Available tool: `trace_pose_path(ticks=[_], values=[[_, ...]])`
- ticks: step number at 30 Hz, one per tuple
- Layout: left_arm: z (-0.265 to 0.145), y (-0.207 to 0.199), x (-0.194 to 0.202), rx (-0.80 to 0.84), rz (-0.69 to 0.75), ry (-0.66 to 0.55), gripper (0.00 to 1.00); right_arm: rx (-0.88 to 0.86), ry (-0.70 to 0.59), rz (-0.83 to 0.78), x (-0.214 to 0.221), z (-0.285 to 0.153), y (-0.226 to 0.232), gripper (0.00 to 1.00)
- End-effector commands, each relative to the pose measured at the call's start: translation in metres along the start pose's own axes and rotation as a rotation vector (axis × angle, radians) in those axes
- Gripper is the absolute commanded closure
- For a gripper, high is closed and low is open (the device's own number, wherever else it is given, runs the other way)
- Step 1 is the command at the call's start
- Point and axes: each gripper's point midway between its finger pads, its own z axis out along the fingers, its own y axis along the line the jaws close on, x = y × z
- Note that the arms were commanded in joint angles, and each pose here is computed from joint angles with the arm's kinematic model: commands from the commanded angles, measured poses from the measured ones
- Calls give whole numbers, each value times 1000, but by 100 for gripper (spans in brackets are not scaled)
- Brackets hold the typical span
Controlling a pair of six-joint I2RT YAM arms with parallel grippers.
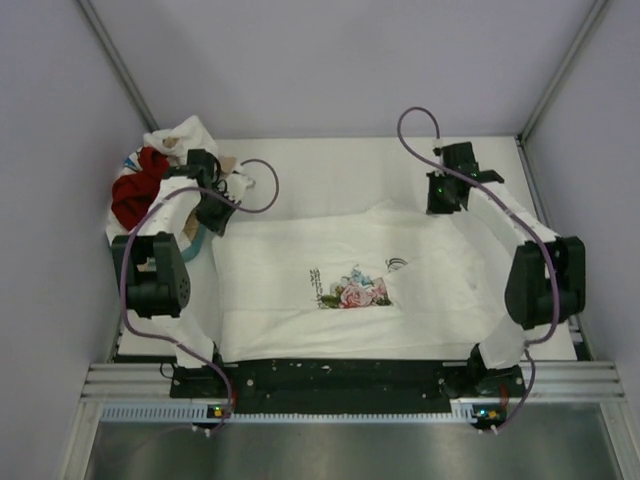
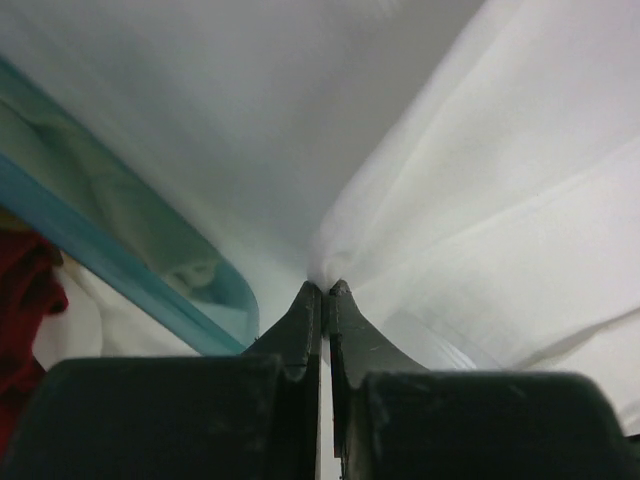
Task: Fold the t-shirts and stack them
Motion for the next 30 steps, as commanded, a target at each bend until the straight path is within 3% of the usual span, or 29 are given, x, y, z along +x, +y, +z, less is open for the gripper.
trace_pose_path(ticks=[1, 7, 13, 19, 25, 30], values=[[-21, -8, 24, -76, 44, -8, 100, 106, -79, 42, 38, -51, -22, 100], [-39, -49, 41, 20, 76, -38, 100, 214, -172, 124, 85, -107, -51, 100], [-40, -92, 54, 123, 124, -48, 100, 204, -230, 289, 118, -124, -64, 100], [-28, -125, 79, 183, 189, -13, 100, 203, -319, 464, 121, -135, -90, 100], [-10, -129, 108, 165, 214, 58, 100, 98, -218, 505, 145, -116, -70, 100], [-11, -129, 105, 160, 220, 37, 100, 74, -208, 636, 159, -110, -64, 100]])
